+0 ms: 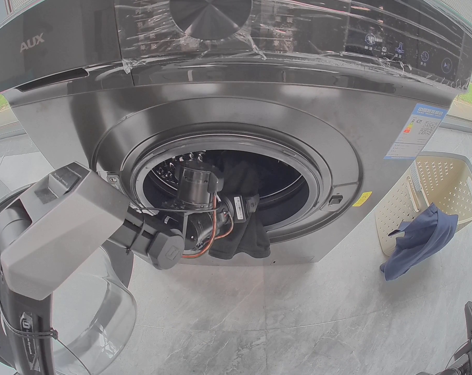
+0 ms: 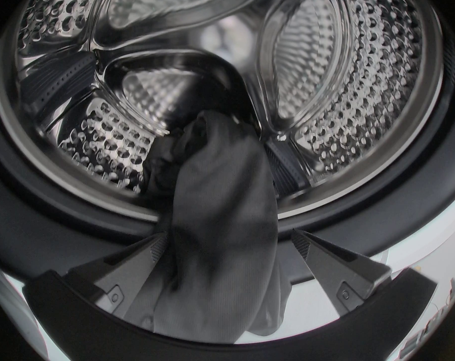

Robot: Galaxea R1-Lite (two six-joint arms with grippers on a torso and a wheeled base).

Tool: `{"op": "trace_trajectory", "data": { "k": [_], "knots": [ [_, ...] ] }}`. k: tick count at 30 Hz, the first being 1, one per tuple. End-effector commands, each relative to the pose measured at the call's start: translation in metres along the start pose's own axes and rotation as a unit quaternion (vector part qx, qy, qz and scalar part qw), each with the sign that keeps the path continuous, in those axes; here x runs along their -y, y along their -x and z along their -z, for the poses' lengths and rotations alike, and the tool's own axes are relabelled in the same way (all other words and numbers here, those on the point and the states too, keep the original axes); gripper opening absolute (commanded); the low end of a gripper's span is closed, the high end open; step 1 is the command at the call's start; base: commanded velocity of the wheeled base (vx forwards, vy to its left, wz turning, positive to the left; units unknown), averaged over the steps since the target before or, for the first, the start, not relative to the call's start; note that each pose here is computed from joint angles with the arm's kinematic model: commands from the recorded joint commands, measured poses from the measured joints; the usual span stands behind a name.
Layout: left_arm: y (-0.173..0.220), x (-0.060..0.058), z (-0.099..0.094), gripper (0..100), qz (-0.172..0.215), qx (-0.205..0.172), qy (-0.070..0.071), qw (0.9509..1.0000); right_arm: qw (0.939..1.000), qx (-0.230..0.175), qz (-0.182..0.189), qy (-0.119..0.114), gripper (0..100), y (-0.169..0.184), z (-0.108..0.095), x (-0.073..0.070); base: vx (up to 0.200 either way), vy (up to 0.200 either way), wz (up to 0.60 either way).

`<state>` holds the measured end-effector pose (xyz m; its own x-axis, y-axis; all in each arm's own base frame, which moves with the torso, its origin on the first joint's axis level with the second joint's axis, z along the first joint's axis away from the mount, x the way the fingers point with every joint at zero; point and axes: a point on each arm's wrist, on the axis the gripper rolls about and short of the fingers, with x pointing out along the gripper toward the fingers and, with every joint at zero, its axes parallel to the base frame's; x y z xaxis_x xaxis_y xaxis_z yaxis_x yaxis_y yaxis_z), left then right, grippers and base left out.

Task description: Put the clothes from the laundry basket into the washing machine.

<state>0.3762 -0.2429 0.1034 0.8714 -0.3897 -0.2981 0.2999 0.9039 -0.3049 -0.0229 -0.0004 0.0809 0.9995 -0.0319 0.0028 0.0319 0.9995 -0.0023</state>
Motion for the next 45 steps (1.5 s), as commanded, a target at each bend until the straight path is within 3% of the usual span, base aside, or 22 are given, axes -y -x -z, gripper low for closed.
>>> {"op": "trace_trajectory", "data": {
  "k": [1,5,8,9,12,17,21,22,23,24,26,29,35,36,45],
  "knots": [
    [0.019,0.003,0.011,100,0.002,-0.032,-0.011,0.9994,1.0000,-0.002,0.000,0.000,0,0.000,0.005,0.000,0.000,0.000,0.00],
    [0.010,-0.003,0.021,100,-0.008,-0.045,-0.013,0.9989,1.0000,-0.002,0.000,0.000,0,0.000,0.005,0.000,0.000,0.000,0.00],
    [0.003,-0.008,0.029,100,-0.012,-0.050,-0.022,0.9984,1.0000,-0.001,0.000,0.000,0,0.000,0.005,0.000,0.000,0.000,0.00],
    [0.000,-0.008,0.029,0,-0.013,-0.049,-0.025,0.9984,1.0000,-0.001,0.000,0.000,0,0.000,0.005,0.000,0.000,0.000,0.00],
    [-0.007,-0.008,0.030,0,-0.011,-0.044,-0.023,0.9987,1.0000,-0.002,0.000,0.000,0,0.000,0.005,0.000,0.000,0.000,0.00],
    [-0.014,0.007,0.009,0,0.011,-0.008,-0.012,0.9998,1.0000,-0.002,0.000,0.000,0,0.000,0.005,0.000,0.000,0.000,0.00],
    [-0.020,0.018,-0.018,0,0.030,0.040,0.015,0.9986,1.0000,-0.001,0.000,0.000,0,0.000,0.005,0.000,0.000,0.000,0.00],
    [-0.020,0.018,-0.018,0,0.030,0.040,0.015,0.9986,1.0000,-0.001,0.000,0.000,0,0.000,0.005,0.000,0.000,0.000,0.00],
    [-0.026,0.020,-0.028,0,0.037,0.066,0.028,0.9967,1.0000,-0.002,0.000,0.000,0,0.000,0.005,0.000,0.000,0.000,0.00],
    [-0.026,0.020,-0.029,0,0.038,0.067,0.029,0.9966,1.0000,-0.001,0.000,0.000,0,0.000,0.005,0.000,0.000,0.000,0.00],
    [-0.033,0.022,-0.042,0,0.042,0.101,0.046,0.9929,1.0000,-0.002,0.000,0.000,0,0.000,0.005,0.000,0.000,0.000,0.00],
    [-0.040,0.018,-0.050,0,0.041,0.124,0.053,0.9901,1.0000,-0.002,0.000,0.000,0,0.000,0.005,0.000,0.000,0.000,0.00],
    [-0.039,0.014,-0.046,0,0.036,0.114,0.051,0.9915,1.0000,-0.002,0.000,0.000,0,0.000,0.005,0.000,0.000,0.000,0.00],
    [-0.038,0.014,-0.044,100,0.034,0.110,0.051,0.9920,1.0000,-0.001,0.000,0.000,0,0.000,0.005,0.000,0.000,0.000,0.00],
    [-0.009,0.014,-0.026,100,0.030,0.054,0.041,0.9973,1.0000,-0.001,0.000,0.000,0,0.000,0.005,0.000,0.000,0.000,0.00]
  ]
}}
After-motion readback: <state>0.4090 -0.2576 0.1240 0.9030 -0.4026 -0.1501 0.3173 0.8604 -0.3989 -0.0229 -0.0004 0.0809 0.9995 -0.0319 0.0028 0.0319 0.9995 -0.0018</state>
